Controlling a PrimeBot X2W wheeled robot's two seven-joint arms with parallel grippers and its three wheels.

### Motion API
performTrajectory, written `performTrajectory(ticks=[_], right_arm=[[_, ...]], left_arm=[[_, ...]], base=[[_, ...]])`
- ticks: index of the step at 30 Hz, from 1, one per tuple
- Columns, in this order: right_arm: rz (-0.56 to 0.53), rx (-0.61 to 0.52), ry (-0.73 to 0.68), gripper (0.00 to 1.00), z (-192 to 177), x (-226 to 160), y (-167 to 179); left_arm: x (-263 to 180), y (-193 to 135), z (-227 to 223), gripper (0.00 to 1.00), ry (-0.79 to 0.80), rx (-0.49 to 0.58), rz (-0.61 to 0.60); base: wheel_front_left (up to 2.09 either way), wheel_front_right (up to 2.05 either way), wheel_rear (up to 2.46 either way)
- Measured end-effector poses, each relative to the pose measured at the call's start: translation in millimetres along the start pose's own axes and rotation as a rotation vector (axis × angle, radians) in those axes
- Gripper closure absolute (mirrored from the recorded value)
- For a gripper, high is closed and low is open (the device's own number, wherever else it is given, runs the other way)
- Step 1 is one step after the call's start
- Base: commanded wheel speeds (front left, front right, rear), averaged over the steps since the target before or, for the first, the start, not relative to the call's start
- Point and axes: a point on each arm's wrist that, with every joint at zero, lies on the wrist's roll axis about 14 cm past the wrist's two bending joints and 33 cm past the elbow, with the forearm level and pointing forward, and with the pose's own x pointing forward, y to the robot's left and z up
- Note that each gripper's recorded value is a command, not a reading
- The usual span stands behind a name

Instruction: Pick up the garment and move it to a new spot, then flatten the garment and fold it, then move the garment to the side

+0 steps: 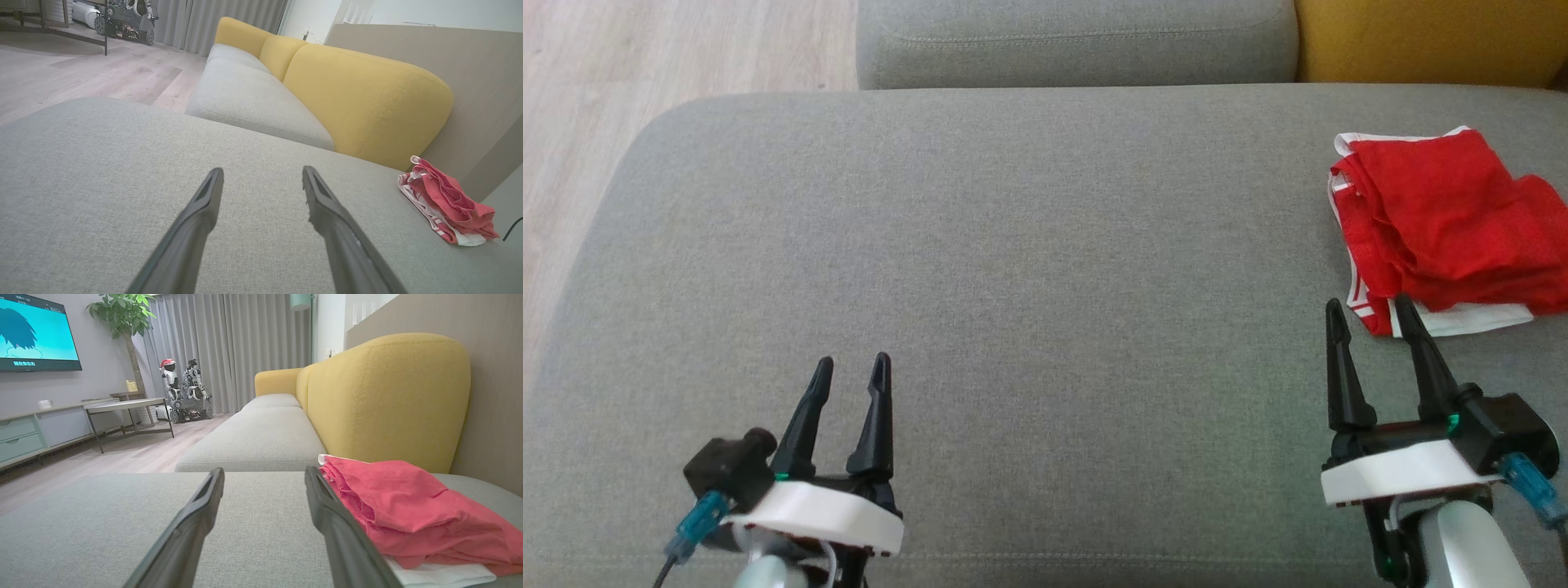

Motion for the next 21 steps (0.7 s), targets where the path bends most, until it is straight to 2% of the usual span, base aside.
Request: performTrajectory(ticks=[12, 13, 18, 21], right_arm=[[-0.001, 0.009, 0.002, 0.0, -0.9, -0.1, -0.1], [-0.001, 0.009, 0.004, 1.0, -1.5, -0.3, 0.1], [-0.016, 0.023, 0.124, 1.0, -37.9, -17.8, -2.0], [-0.032, 0.057, 0.149, 1.0, -46.0, -25.2, -3.9]], left_arm=[[0.2, 3.7, -1.9, 0.0, 0.006, -0.018, 0.006], [0.0, 4.1, -2.3, 1.0, 0.007, -0.018, 0.008], [-16.8, 15.2, -36.0, 1.0, 0.115, -0.023, 0.051], [-23.9, 18.5, -44.9, 1.0, 0.147, -0.052, 0.071]], base=[[0.0, 0.0, 0.0], [0.0, 0.0, 0.0], [0.0, 0.0, 0.0], [0.0, 0.0, 0.0]])
